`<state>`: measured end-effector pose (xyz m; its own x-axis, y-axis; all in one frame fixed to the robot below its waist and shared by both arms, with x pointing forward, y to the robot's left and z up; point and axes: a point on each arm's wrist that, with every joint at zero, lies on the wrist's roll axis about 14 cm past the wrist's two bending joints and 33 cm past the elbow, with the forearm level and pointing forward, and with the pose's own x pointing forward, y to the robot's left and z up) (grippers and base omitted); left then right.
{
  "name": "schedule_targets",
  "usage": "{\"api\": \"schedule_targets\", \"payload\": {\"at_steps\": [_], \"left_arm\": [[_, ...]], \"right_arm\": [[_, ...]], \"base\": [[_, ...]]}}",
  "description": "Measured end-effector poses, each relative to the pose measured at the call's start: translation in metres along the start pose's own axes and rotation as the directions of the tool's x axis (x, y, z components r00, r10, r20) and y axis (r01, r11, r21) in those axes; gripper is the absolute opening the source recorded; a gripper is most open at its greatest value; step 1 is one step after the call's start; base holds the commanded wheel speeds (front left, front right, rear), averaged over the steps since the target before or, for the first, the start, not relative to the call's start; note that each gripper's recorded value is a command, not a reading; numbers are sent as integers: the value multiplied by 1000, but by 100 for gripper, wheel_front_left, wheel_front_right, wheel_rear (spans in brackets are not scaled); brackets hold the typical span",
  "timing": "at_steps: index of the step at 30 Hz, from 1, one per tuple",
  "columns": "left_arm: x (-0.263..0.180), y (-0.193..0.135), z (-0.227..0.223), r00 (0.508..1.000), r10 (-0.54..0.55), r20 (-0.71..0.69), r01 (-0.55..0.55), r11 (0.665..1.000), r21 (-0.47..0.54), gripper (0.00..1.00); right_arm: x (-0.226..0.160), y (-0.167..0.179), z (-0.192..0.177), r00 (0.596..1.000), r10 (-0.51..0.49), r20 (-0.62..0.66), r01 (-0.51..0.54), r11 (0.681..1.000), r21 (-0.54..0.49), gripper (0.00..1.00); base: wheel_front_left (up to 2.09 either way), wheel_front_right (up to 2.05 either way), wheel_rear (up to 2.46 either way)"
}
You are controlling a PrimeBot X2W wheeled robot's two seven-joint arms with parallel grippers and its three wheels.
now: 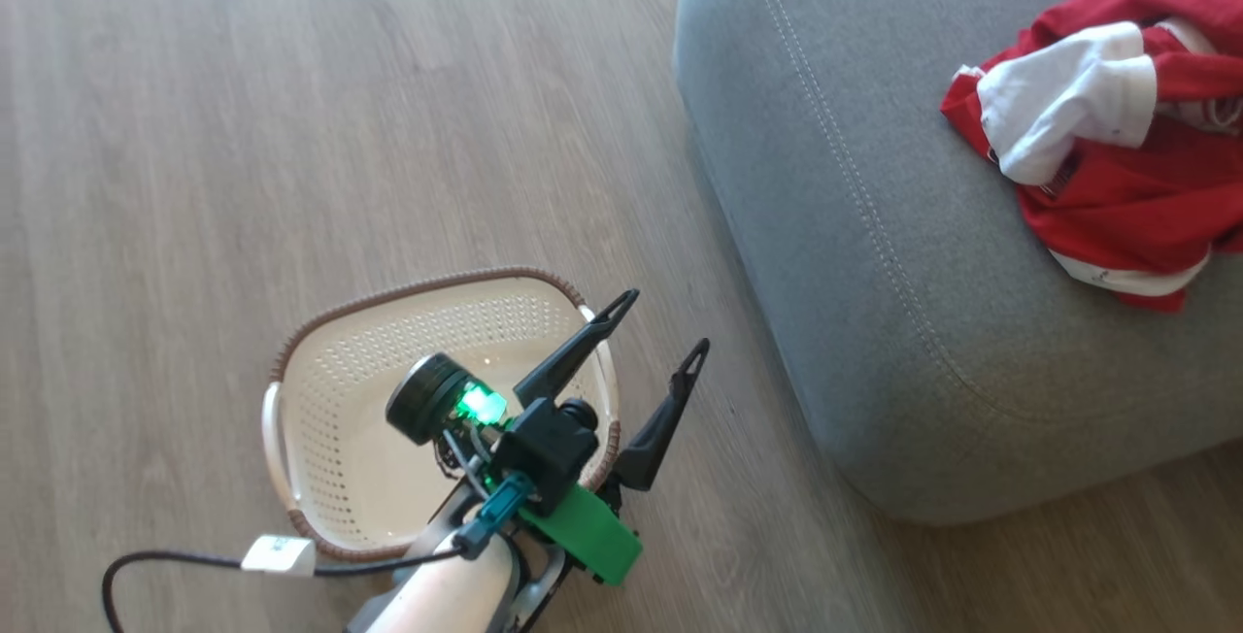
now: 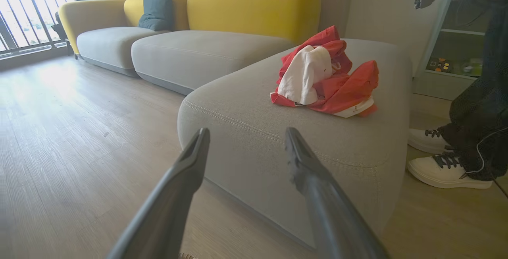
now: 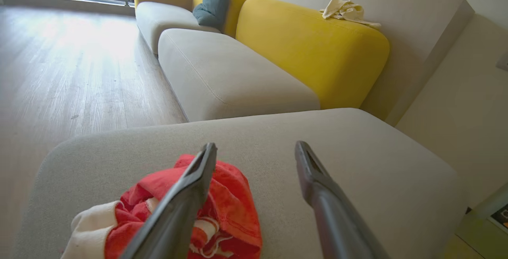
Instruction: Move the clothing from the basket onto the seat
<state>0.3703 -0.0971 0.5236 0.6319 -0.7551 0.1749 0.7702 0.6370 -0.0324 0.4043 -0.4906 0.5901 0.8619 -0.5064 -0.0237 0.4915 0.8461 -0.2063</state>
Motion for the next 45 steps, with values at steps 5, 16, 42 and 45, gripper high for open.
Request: {"api": "schedule_targets", "payload": {"at_steps": [5,16,42,45], "left_arm": [[-10,19,9,997,80,11,-80,997,21,100],[-53,95,36,922,382,66,-385,922,43,100],[-191,156,39,590,806,47,-805,582,120,100],[-195,156,31,581,813,20,-810,576,108,100]], "right_arm": [[-4,29,35,982,112,153,-113,994,-4,100],[-63,141,103,787,406,464,-441,897,-36,100],[-156,279,22,715,594,368,-678,718,158,100],[-160,282,7,732,596,331,-670,718,188,100]], "base": [[0,0,0],[0,0,0],[0,0,0],[0,0,0]]}}
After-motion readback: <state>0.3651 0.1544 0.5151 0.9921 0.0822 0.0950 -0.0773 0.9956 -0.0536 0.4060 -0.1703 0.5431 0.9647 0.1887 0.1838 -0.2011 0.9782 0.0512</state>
